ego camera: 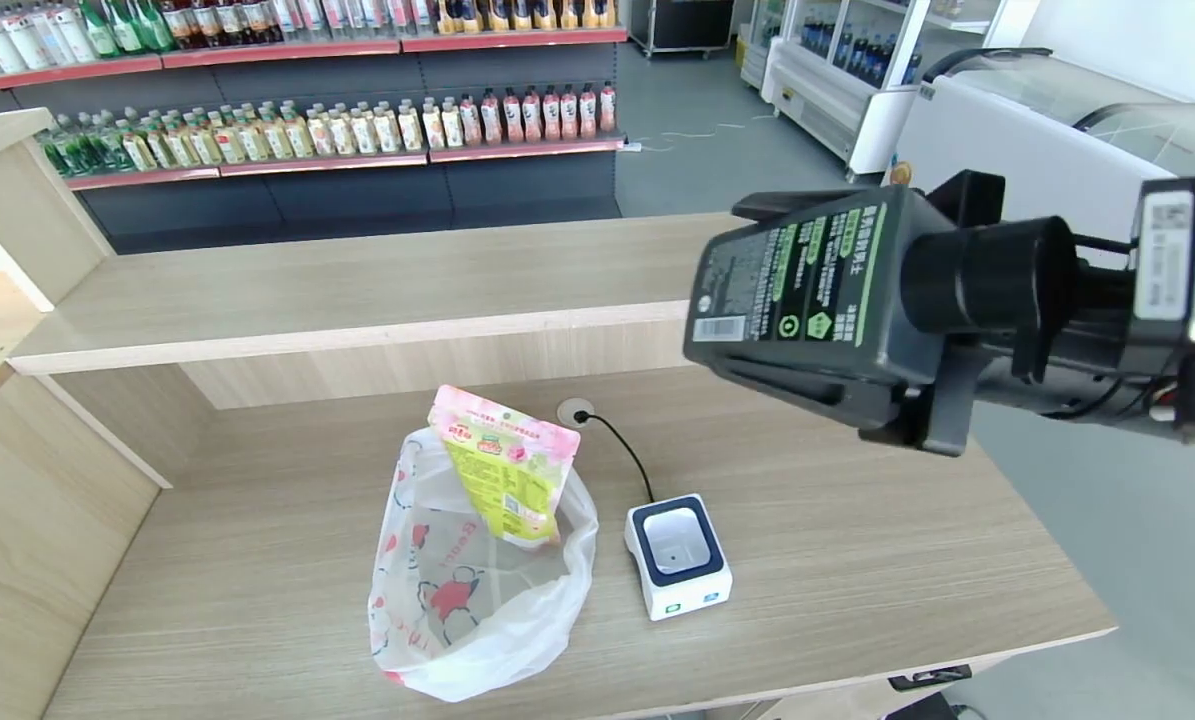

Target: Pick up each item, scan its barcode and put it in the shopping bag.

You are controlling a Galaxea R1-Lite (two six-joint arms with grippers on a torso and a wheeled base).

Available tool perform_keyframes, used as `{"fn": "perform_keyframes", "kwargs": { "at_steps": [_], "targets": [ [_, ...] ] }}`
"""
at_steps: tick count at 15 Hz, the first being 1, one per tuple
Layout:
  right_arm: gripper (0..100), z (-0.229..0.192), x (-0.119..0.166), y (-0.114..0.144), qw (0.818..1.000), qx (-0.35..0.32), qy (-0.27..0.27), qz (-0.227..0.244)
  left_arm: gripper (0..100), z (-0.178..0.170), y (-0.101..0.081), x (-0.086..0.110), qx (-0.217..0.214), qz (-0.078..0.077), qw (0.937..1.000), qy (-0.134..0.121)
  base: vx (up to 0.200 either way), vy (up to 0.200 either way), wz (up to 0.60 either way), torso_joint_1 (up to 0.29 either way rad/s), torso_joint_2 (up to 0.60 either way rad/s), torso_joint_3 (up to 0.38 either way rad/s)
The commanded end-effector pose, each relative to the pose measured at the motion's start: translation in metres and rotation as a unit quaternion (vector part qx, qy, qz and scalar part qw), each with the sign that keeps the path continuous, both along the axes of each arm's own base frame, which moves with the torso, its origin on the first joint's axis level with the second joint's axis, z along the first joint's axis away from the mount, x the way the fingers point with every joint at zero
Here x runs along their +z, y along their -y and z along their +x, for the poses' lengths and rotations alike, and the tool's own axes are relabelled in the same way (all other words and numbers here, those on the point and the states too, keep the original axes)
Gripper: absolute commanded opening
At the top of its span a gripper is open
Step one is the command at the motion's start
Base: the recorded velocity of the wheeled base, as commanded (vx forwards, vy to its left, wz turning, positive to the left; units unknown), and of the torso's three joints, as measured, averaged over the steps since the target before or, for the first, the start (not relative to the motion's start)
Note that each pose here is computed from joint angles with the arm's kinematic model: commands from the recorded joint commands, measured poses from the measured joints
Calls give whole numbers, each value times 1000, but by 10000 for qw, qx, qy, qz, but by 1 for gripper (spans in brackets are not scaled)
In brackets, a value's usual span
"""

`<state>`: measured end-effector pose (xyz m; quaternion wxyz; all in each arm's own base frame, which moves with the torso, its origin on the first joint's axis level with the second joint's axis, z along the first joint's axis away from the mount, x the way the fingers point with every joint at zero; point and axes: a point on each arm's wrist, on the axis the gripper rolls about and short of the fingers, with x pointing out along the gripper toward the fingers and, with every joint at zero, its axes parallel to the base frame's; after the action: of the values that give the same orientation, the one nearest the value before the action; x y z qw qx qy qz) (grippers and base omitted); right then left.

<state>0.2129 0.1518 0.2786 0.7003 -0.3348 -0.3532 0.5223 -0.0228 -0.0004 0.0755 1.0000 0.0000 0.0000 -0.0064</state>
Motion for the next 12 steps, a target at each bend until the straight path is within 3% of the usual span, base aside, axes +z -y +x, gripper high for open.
{"fn": "perform_keyframes", "kwargs": {
  "at_steps": [1,3,4,6,9,10,11,12],
  "targets": [
    [0,2,3,73,9818,-1681,-880,50,100,0,0,0,-5,0,10000,0,0,0,0,0,0,0],
    [0,11,-1,109,9590,-2428,-1441,247,100,0,0,0,2,0,10000,0,0,0,0,0,0,0],
    [0,11,-8,142,9288,-3064,-2021,517,100,0,0,0,2,0,10000,0,0,0,0,0,0,0],
    [0,1,-14,176,8798,-3769,-2772,841,100,0,0,0,2,0,10000,0,0,0,0,0,0,0],
    [0,-16,-25,204,8215,-4445,-3416,1037,100,0,0,0,2,0,10000,0,0,0,0,0,0,0],
    [0,-18,-27,206,8151,-4507,-3483,1054,100,0,0,0,2,0,10000,0,0,0,0,0,0,0],
    [0,-25,-36,215,7845,-4796,-3768,1119,100,0,0,0,2,0,10000,0,0,0,0,0,0,0],
    [0,-29,-41,218,7675,-4879,-4003,1124,100,0,0,0,2,0,10000,0,0,0,0,0,0,0]
  ]
}}
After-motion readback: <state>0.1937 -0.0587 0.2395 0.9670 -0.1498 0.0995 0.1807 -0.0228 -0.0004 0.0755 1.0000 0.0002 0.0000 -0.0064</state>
